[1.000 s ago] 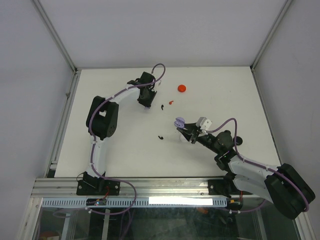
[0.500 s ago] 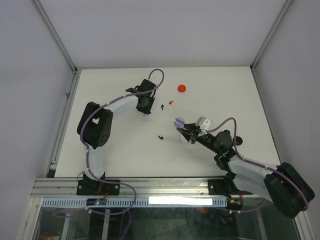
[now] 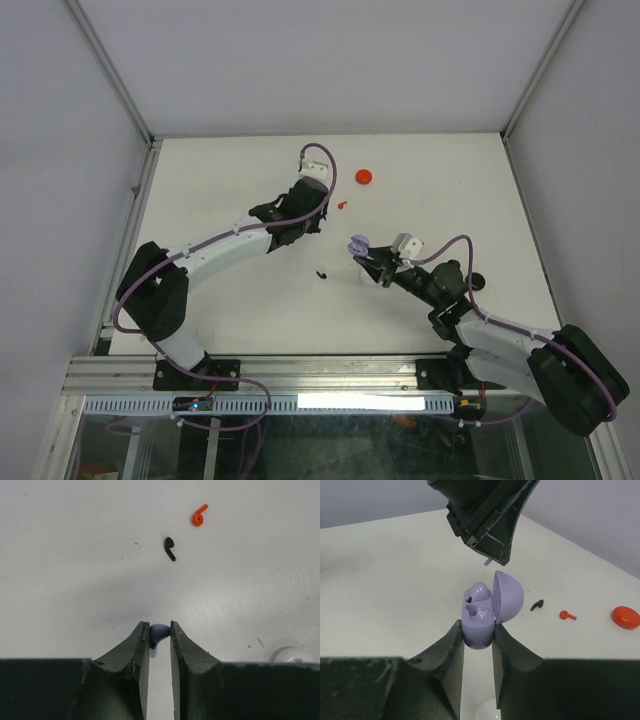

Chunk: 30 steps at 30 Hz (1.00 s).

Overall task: Insert the wireless bluetooth earbuds into the charging case
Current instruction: Pick up the earbud from the center of the board.

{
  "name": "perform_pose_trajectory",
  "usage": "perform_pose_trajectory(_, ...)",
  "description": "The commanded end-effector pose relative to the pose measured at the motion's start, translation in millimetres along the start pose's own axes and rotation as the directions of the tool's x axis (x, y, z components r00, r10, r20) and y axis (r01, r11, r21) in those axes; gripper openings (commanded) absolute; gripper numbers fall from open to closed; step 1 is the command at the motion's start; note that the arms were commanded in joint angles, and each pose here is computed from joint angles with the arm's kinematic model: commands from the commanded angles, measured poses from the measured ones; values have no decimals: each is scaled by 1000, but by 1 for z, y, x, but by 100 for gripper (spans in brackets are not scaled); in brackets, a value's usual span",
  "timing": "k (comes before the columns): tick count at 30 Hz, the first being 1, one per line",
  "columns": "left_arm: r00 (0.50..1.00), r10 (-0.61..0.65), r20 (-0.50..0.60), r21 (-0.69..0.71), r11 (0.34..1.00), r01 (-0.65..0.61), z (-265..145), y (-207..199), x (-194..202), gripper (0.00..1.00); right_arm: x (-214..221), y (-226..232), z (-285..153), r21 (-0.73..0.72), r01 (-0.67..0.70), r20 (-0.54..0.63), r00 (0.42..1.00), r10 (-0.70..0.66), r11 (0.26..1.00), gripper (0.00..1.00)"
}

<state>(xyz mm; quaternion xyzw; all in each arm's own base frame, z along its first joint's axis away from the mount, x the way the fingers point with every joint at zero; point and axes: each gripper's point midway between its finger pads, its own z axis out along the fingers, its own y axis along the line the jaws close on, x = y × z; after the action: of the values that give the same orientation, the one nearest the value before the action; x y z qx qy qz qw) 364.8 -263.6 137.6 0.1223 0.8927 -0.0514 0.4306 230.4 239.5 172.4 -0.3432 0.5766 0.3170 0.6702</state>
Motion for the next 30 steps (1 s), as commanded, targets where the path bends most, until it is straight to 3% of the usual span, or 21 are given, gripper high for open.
perform_pose_trajectory(1,965,-153,214,9,988,154,-43,-18,-46,6,-29,-10,8,33,30,85,996,-33,999,11)
perform_pose_trajectory(7,923,-241,301,94,970,222,-84,-45,-60,7,-30,-13,7,48,30,89,995,-35,998,11)
perform_pose_trajectory(19,834,-419,360,311,896,316,-143,-84,-62,7,-29,-17,7,73,27,87,996,-33,997,11)
perform_pose_trajectory(30,798,-440,412,451,860,241,-160,-126,-63,7,-31,-18,6,85,21,92,995,-29,996,11)
